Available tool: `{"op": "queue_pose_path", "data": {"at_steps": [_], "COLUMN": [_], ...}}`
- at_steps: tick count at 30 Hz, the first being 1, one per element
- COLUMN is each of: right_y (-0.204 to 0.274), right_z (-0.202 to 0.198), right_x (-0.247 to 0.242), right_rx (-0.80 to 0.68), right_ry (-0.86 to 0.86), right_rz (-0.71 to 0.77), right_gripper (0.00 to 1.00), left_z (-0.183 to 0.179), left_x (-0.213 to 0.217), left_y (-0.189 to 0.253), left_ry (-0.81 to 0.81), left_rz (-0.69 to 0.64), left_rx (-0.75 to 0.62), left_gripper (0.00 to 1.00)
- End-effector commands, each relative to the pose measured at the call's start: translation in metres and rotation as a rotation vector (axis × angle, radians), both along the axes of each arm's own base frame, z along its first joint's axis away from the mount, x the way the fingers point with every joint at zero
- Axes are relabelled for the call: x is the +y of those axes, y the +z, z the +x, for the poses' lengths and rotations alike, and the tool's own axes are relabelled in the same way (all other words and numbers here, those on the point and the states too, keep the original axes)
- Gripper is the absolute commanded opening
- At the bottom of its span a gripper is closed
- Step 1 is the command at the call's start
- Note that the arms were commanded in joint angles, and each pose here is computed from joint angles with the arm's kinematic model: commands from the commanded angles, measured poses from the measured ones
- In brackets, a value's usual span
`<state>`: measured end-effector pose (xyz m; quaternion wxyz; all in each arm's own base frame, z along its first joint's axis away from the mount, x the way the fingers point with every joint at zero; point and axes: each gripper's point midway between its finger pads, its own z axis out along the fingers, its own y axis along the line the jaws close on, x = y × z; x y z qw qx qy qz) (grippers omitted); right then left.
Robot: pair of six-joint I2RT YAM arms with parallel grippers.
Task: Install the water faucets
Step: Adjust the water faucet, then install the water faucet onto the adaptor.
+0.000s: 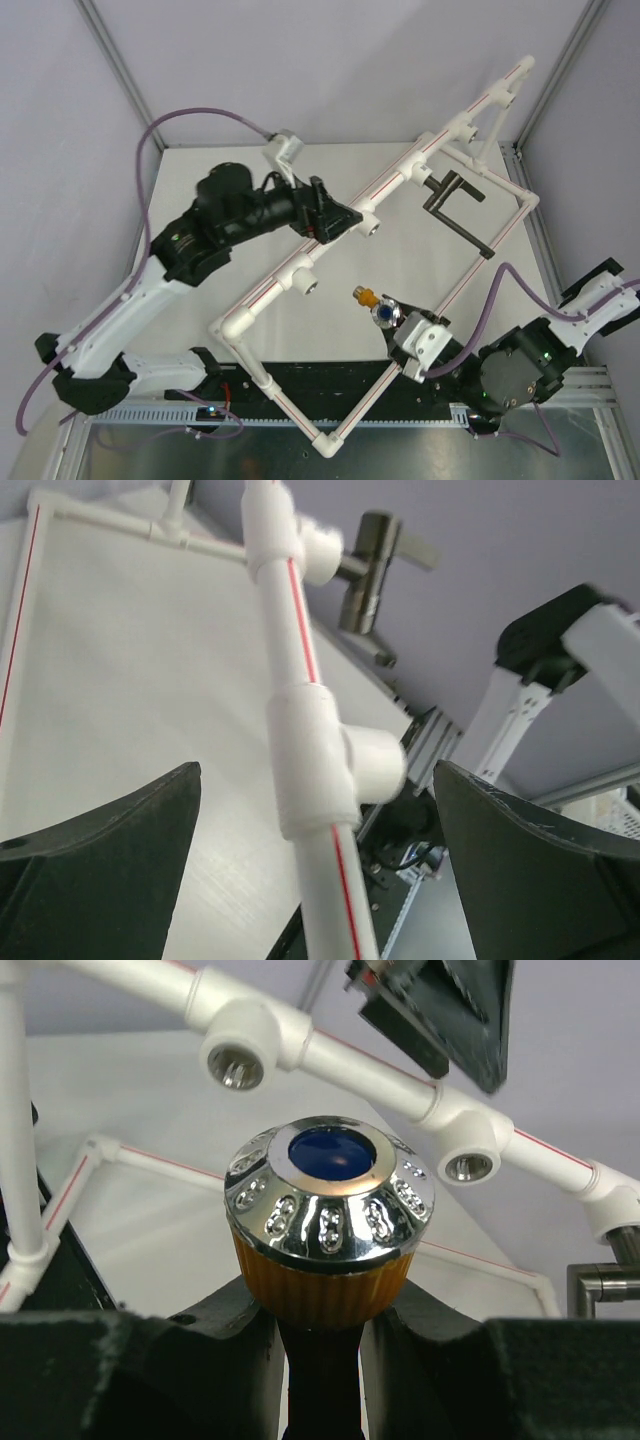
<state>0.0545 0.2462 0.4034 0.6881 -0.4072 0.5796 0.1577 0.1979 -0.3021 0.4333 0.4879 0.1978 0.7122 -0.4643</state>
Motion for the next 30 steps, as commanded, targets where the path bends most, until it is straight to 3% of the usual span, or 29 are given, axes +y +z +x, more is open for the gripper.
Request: {"op": "queue_pose_path", "data": {"at_steps": [1, 13, 30], "right_y": [-0.002, -0.026, -0.032], "right_z": [0.004, -0.015, -0.029], "right_x": [-0.025, -0.02, -0.005], "right_rx": [0.008, 0.052, 0.058], "right_ry": [-0.116, -0.081, -0.041], "right_rz": [0.007, 0.031, 0.021], "right_gripper": [0.0, 0.0, 0.0], "left_z": [0.015, 0.048, 0.065], "left_x": [-0.016, -0.077, -0.119], "left_y": [-0.016, -0.009, -0.046], "left_ry": [-0.01, -0.081, -0.17], "left_rz": [0.097, 0.126, 0.186], "left_rx": [-0.027, -0.036, 0.006], "left_gripper": [1.0, 1.0, 0.86]}}
